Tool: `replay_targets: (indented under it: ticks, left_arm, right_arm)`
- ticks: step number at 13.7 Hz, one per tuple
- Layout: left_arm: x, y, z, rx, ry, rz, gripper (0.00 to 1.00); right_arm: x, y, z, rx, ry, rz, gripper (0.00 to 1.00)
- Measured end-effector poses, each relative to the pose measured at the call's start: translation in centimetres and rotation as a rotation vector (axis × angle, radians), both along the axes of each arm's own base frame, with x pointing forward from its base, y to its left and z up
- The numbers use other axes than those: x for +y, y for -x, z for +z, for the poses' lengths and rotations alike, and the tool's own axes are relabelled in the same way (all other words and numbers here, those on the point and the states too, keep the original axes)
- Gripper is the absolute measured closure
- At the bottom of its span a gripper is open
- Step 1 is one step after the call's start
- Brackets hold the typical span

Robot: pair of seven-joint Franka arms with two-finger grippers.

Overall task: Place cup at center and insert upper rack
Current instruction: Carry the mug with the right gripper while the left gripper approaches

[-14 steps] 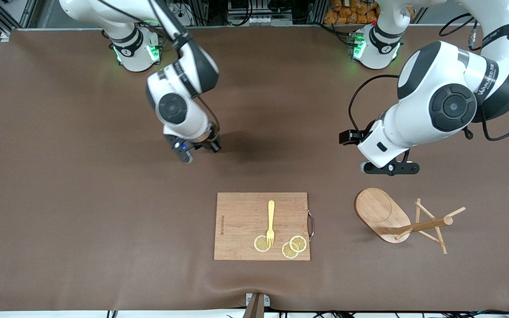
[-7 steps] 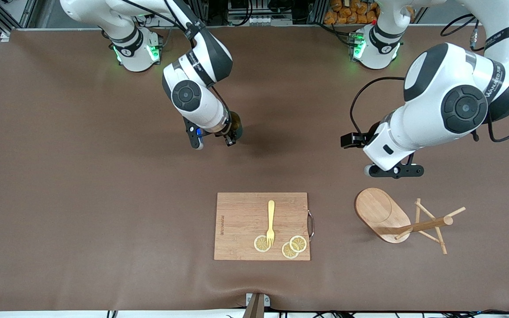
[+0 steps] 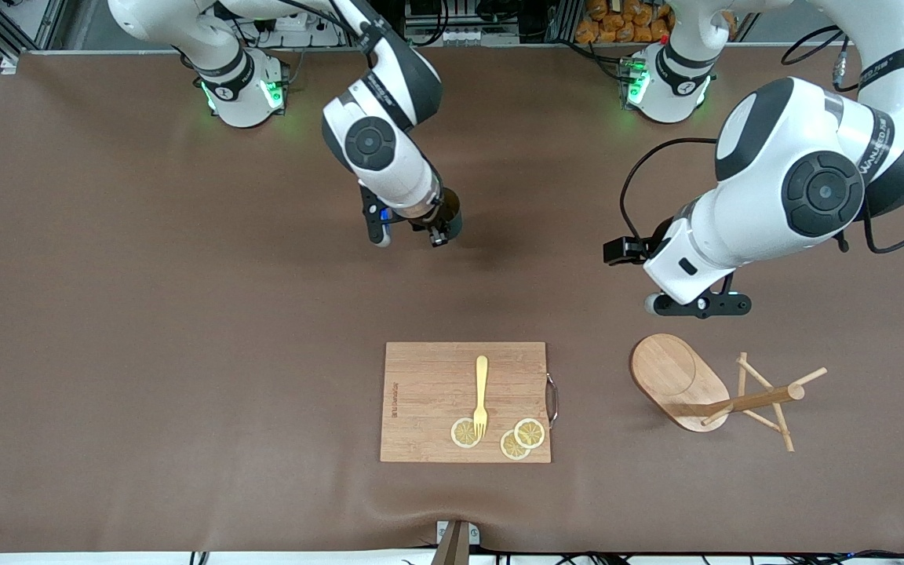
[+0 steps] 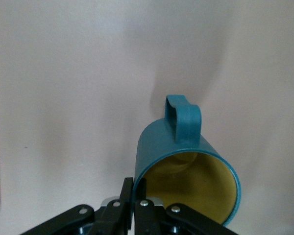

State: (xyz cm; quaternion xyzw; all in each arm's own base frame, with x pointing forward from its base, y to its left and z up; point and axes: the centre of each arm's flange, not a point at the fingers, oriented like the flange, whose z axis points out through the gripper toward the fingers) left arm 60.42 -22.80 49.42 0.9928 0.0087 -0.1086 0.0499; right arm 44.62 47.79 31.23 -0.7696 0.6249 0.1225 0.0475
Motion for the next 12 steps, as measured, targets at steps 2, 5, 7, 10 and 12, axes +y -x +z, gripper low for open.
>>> replay_targets:
  ticks: [2, 5, 7, 10, 12]
  left_arm:
    - [0.0, 0.0, 0.0, -0.001, 0.000, 0.001, 0.00]
    - [0.0, 0.0, -0.1, 0.000, 0.001, 0.001, 0.00]
    - [0.0, -0.1, -0.1, -0.001, 0.001, 0.001, 0.00]
    - [-0.2, 0.0, -0.1, -0.001, 0.001, -0.002, 0.00]
    - [-0.5, 0.1, -0.1, -0.001, 0.001, -0.008, 0.00]
  right_arm:
    - [1.7, 1.2, -2.5, -0.014, 0.010, -0.022, 0.96]
    - [3.0, 2.3, -4.9, -0.024, 0.021, -0.020, 0.96]
    - [3.1, 2.4, -5.0, -0.029, 0.019, -0.022, 0.96]
    - [3.2, 2.4, -5.0, -0.027, 0.019, -0.033, 0.96]
    - [3.7, 2.9, -5.0, -0.029, 0.018, -0.033, 0.96]
